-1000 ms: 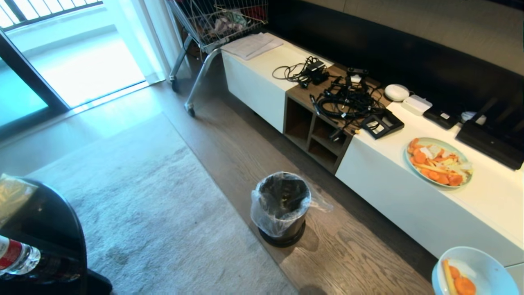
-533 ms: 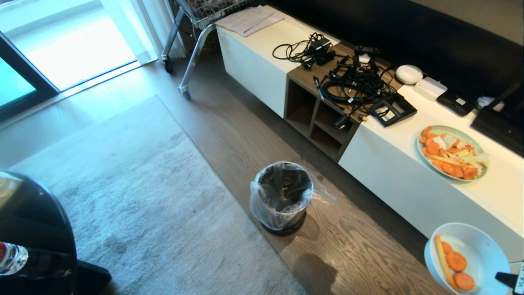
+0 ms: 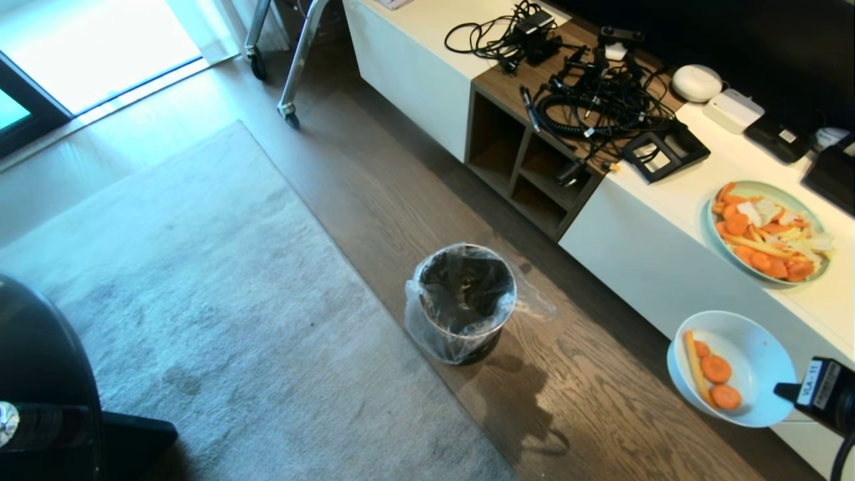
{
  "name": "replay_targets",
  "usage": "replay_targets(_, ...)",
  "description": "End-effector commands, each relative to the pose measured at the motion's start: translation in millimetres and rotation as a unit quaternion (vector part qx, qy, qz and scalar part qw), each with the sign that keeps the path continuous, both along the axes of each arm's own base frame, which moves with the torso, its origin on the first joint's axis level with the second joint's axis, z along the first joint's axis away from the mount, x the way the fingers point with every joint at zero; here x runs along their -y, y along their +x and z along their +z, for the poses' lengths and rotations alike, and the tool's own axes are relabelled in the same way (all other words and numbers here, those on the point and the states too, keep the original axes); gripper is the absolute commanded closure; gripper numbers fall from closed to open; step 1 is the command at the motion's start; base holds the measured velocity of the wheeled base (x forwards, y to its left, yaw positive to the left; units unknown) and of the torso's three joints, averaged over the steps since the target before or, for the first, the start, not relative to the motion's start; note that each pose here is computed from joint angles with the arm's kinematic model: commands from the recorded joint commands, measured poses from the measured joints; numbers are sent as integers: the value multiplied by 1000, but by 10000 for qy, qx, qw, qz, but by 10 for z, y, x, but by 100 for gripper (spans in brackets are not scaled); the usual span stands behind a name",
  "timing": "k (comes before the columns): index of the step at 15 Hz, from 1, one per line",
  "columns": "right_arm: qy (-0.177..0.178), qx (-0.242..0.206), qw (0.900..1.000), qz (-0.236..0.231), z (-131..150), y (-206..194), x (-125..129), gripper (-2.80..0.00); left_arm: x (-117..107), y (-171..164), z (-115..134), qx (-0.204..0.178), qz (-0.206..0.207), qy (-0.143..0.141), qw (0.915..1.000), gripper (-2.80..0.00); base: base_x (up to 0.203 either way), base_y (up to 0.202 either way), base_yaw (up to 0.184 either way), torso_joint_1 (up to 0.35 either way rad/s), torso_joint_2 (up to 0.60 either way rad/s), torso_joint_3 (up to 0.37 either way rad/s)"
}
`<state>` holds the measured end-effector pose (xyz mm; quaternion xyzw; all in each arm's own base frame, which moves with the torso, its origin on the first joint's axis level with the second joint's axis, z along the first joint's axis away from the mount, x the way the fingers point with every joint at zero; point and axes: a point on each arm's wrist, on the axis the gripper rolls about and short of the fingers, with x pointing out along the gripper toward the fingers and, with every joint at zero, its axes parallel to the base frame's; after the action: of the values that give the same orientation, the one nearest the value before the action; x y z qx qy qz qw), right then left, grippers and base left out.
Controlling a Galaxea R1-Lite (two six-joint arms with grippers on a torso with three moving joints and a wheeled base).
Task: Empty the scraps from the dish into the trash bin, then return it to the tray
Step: Move the bowl over the trash can
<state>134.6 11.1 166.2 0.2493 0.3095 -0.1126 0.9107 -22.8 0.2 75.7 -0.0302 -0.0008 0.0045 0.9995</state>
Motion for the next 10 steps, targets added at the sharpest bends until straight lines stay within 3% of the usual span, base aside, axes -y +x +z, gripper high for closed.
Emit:
replay_targets(1, 5, -79, 10000, -6, -3, 64, -8, 0, 0, 0, 0, -1, 0, -5, 10000, 0, 0, 0, 0, 7, 3, -192)
replay_targets(10, 4, -71, 10000, -8, 2, 62, -8, 0, 0, 0, 0, 1, 0, -5, 10000, 0, 0, 0, 0, 4, 3, -179)
